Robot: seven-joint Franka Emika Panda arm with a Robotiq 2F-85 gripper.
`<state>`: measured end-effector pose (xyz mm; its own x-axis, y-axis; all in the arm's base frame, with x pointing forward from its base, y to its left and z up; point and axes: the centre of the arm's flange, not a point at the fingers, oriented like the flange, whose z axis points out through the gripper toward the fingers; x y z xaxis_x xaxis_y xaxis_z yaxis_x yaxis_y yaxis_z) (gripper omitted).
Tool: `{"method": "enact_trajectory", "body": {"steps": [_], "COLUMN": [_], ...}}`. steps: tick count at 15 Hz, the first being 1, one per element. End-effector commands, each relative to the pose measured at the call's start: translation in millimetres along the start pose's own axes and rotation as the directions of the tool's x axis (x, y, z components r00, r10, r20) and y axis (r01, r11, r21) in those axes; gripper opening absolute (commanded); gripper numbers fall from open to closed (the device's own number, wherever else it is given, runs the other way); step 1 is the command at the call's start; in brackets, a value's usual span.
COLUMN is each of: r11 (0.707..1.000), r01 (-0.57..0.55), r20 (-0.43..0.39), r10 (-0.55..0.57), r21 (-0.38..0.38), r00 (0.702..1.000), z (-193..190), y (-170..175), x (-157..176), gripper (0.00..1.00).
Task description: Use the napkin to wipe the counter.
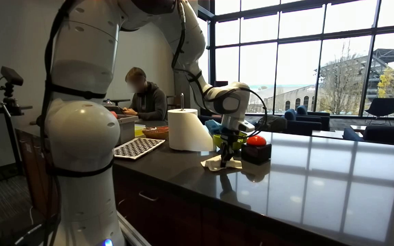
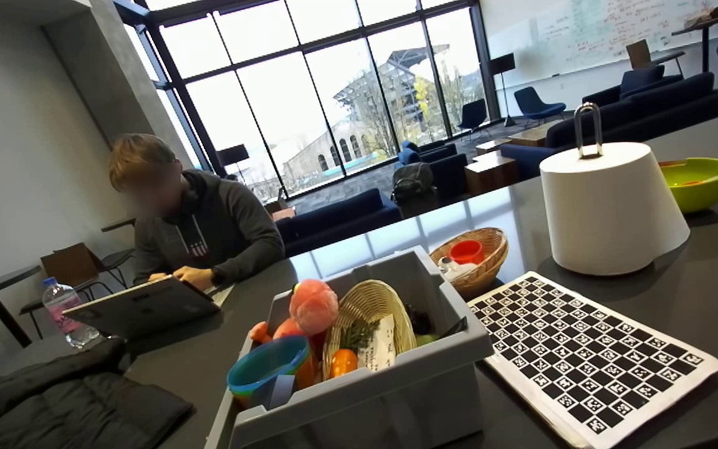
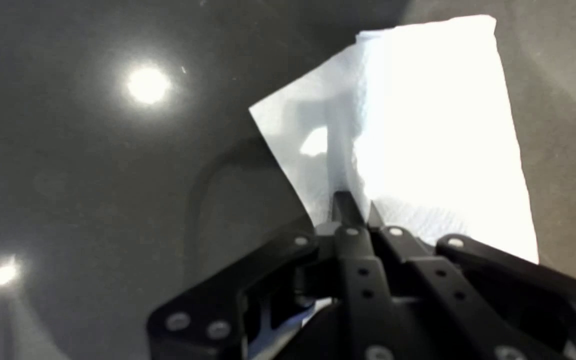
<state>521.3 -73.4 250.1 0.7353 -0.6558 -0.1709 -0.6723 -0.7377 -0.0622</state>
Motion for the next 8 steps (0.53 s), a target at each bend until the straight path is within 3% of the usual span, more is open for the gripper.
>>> {"method": "enact_trajectory", "body": {"steps": [1, 8], "r11": [0.997, 0.976], "r01": [0.073, 0.21], "r20": [0.042, 0.066], "r10": [-0.072, -0.207], "r21": [-0.023, -0.054], "r00": [0.997, 0.976], "z": [34.2, 46.9], "y": [-28.0, -63.7], "x": [-19.5, -54.1], "gripper": [0.0, 0.0]}}
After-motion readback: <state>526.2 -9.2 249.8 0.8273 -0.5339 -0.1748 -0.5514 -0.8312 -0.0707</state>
